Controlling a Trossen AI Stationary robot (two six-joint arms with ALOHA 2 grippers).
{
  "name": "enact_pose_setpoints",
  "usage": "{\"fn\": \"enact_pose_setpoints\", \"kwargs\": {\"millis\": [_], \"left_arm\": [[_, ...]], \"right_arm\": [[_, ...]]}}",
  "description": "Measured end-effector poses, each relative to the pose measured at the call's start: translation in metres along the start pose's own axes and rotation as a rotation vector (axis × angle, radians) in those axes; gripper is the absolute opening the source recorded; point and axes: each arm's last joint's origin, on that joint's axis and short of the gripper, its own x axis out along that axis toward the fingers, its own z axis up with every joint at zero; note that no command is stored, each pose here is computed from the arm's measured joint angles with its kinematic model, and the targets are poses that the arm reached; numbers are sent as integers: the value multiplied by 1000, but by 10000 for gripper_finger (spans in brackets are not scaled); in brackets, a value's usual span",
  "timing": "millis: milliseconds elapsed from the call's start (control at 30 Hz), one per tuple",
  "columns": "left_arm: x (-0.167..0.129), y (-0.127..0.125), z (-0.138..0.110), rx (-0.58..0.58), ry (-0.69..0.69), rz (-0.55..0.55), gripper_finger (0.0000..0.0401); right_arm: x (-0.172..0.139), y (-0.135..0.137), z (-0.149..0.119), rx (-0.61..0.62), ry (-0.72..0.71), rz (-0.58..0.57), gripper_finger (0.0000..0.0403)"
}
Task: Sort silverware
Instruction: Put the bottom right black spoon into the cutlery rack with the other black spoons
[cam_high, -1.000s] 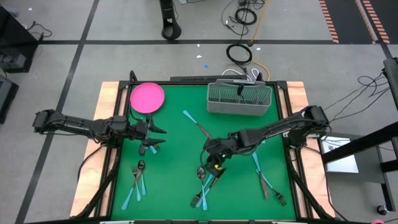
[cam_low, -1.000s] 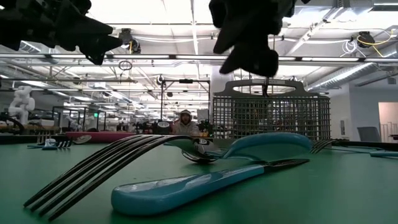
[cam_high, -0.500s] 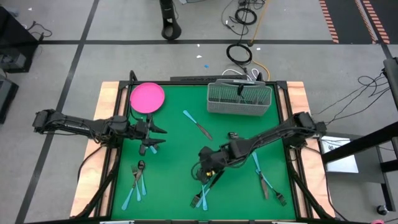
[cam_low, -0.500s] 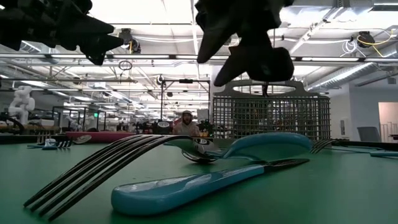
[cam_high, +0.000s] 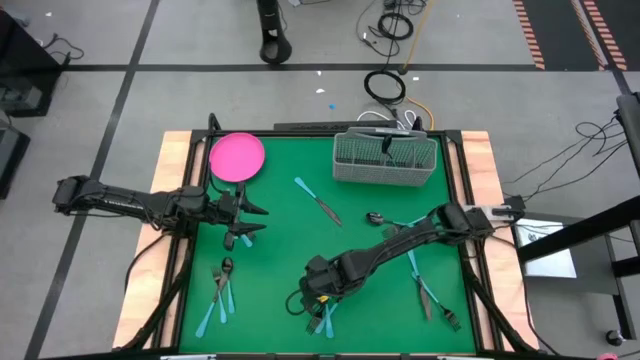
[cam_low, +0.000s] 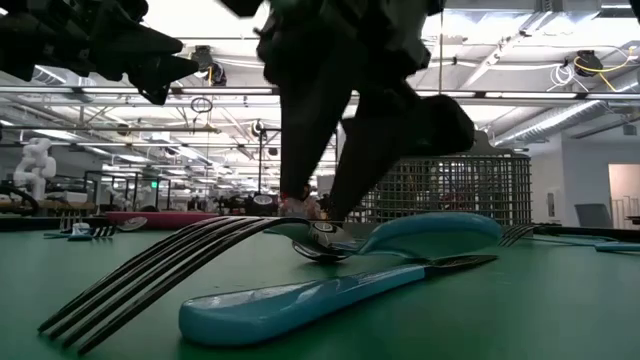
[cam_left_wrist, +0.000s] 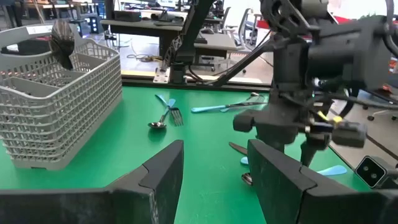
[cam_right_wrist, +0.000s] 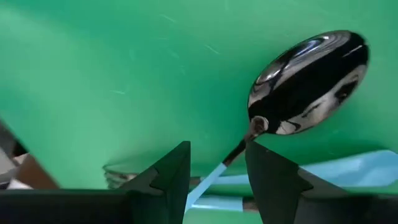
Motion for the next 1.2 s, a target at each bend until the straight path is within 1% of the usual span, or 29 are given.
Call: {"fn": "enact_pose_setpoints", "kwargs": {"millis": [100,267,467,733,833,1067,1200], "left_arm": [[0,0,0,4,-2,-1,180],[0,-1,7,26,-20,-4,180],[0,-2,10,49,-26,-53,180],[0,-2,10,50,-26,-54,180],[0,-2,10,49,-26,-54,180],[0,-2,10,49,-25,-54,180],[0,-2,9,49,-19,-54,180]], "right_arm": [[8,2,0,12,-11,-16,144],[11,3,0,29,-14,-28,143],[9,1,-1,50,-25,-65,143],[9,2,-9,74,-18,-71,143],[8,1,-10,89,-31,-92,143],[15,-2,-10,102,-32,-115,143],[17,-2,-11,107,-29,-121,134]]}}
